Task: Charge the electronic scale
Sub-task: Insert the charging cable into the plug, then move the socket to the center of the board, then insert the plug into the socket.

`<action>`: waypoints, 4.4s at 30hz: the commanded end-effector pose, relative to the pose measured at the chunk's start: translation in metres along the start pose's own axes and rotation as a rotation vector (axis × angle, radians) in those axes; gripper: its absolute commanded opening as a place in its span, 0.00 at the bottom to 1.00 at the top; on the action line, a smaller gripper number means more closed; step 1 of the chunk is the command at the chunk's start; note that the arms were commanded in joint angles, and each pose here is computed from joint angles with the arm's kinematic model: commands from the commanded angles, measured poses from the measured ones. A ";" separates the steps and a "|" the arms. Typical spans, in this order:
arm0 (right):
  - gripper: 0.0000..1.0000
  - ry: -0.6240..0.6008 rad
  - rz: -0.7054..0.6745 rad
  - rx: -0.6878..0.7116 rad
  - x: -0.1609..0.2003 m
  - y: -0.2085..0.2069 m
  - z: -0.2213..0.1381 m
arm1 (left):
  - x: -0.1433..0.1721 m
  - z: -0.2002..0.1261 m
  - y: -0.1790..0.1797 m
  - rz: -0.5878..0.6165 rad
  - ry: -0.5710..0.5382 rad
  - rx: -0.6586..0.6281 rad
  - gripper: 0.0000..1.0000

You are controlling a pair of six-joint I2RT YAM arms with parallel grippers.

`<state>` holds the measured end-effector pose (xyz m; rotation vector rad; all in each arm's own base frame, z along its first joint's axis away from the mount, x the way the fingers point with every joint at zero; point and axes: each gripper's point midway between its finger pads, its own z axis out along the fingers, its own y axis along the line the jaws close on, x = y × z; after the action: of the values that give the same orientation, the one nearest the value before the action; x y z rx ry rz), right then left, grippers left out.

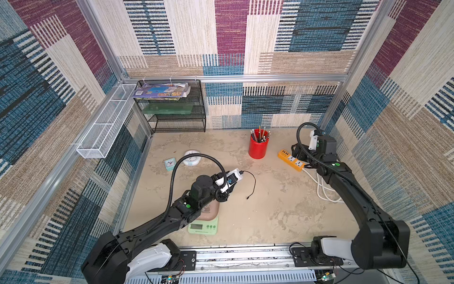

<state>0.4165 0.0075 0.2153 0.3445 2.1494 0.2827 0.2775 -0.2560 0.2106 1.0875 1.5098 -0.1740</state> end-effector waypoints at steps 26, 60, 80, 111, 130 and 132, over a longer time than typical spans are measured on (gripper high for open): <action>0.75 0.356 0.110 -0.007 0.071 -0.016 0.165 | -0.004 -0.007 -0.001 -0.065 -0.020 0.010 0.42; 0.76 0.334 -0.226 -0.692 0.122 0.219 -0.072 | -0.010 -0.004 -0.009 -0.092 -0.055 0.059 0.42; 0.74 0.406 -0.328 -0.970 0.165 0.274 -0.129 | -0.028 -0.008 -0.005 -0.122 -0.126 0.061 0.43; 0.16 0.206 -0.189 -0.198 0.125 0.145 -0.063 | -0.023 -0.009 -0.006 -0.122 -0.089 0.065 0.83; 0.12 0.217 -0.016 0.234 0.141 0.013 -0.016 | -0.014 0.000 -0.013 -0.132 -0.050 0.096 0.82; 0.14 0.227 -0.016 0.242 0.144 0.012 -0.014 | -0.014 0.000 -0.013 -0.133 -0.048 0.097 0.82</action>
<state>0.3192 0.0676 0.1120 0.4204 2.4577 0.0487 0.2666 -0.2691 0.2134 1.0620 1.5408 -0.3468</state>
